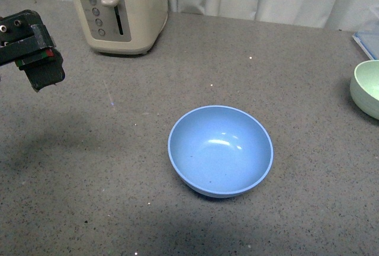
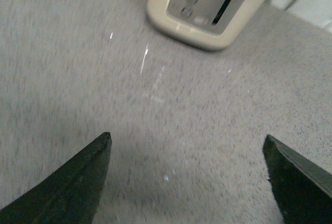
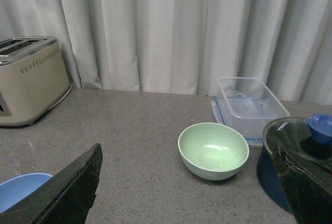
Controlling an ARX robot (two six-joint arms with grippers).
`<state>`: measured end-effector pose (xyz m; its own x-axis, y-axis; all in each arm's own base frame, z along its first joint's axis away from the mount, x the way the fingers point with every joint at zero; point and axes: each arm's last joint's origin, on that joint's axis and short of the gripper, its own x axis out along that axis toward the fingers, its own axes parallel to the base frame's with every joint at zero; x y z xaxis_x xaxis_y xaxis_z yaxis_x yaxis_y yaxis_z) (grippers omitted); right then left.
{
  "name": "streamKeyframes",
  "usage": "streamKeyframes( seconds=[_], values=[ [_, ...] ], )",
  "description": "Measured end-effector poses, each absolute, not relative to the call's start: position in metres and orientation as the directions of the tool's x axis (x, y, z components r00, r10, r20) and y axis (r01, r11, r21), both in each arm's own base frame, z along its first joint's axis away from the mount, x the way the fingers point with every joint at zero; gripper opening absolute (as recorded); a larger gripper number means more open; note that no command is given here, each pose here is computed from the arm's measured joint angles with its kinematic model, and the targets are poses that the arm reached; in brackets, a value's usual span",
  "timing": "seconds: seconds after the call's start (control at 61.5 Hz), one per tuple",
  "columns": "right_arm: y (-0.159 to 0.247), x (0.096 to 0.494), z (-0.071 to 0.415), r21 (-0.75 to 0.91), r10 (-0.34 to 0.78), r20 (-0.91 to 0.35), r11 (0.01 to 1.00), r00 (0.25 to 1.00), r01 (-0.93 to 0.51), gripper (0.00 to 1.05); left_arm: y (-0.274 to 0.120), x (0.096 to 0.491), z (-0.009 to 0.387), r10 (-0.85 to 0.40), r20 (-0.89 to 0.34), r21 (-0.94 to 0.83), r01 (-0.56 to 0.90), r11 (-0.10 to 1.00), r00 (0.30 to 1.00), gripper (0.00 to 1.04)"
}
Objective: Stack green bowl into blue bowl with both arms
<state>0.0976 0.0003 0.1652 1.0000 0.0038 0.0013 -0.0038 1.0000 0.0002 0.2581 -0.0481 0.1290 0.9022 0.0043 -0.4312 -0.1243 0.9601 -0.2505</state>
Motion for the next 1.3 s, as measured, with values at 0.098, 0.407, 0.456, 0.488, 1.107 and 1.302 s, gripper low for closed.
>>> streamKeyframes(
  seconds=[0.098, 0.407, 0.456, 0.488, 1.107, 1.302],
  values=[
    [0.000, 0.098, 0.165, 0.000, 0.003, 0.001, 1.000, 1.000, -0.003, 0.96, -0.040, 0.240, 0.123, -0.010, -0.228, -0.138, -0.023, 0.990, 0.974, 0.73],
    [0.000, 0.098, 0.165, 0.000, 0.004, 0.001, 1.000, 1.000, -0.004, 0.96, -0.018, 0.194, 0.150, -0.005, -0.024, -0.019, 0.004, 1.000, 1.000, 0.14],
    [0.000, 0.098, 0.165, 0.000, 0.003, -0.001, 1.000, 1.000, -0.003, 0.96, -0.016, 0.188, 0.154, -0.003, -0.035, -0.016, 0.003, 1.000, 0.999, 0.04],
    [0.000, 0.098, 0.165, 0.000, 0.004, 0.000, 1.000, 1.000, -0.004, 0.96, -0.015, 0.184, 0.158, -0.004, -0.028, -0.013, 0.003, 1.000, 1.000, 0.04],
    [0.000, 0.098, 0.165, 0.000, 0.004, 0.001, 1.000, 1.000, -0.004, 0.96, 0.000, 0.137, 0.169, 0.000, 0.007, -0.008, 0.000, 1.000, 1.000, 0.04],
    [0.000, 0.098, 0.165, 0.000, 0.003, 0.001, 1.000, 1.000, -0.003, 0.96, 0.000, 0.129, 0.172, 0.000, 0.016, -0.008, 0.001, 1.000, 1.000, 0.04]
  ],
)
